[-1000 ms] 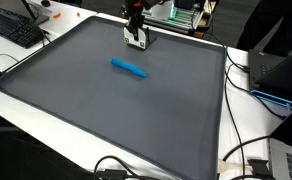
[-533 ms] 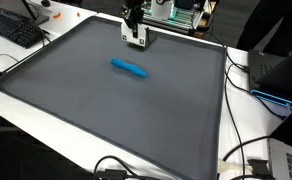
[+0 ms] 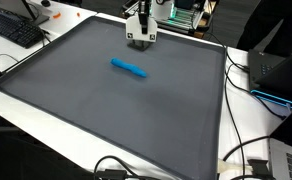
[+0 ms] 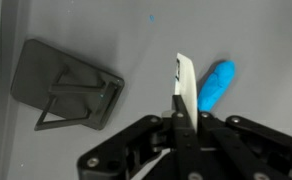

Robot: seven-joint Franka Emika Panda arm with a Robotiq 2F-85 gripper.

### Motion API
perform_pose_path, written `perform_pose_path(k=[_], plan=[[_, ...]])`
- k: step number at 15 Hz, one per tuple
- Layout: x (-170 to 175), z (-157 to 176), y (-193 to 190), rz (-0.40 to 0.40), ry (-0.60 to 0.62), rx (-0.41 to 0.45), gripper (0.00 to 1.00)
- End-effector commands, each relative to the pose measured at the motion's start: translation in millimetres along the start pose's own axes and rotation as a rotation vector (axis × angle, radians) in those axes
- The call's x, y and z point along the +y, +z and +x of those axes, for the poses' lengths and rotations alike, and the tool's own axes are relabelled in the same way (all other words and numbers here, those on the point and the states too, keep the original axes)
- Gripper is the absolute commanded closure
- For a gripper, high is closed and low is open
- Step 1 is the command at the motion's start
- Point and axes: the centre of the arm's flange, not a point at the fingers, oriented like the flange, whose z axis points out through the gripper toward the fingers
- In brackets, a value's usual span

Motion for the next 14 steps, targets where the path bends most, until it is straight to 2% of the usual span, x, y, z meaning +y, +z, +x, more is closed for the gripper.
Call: perform_pose_path(k=[1, 10, 14], plan=[[-33, -9, 3, -0.043, -0.198, -0.007, 0.99], [-78, -21, 23, -0.076, -0.689, -0.080, 0.99], [-87, -17, 30, -0.105, -0.827, -0.102, 0.99]])
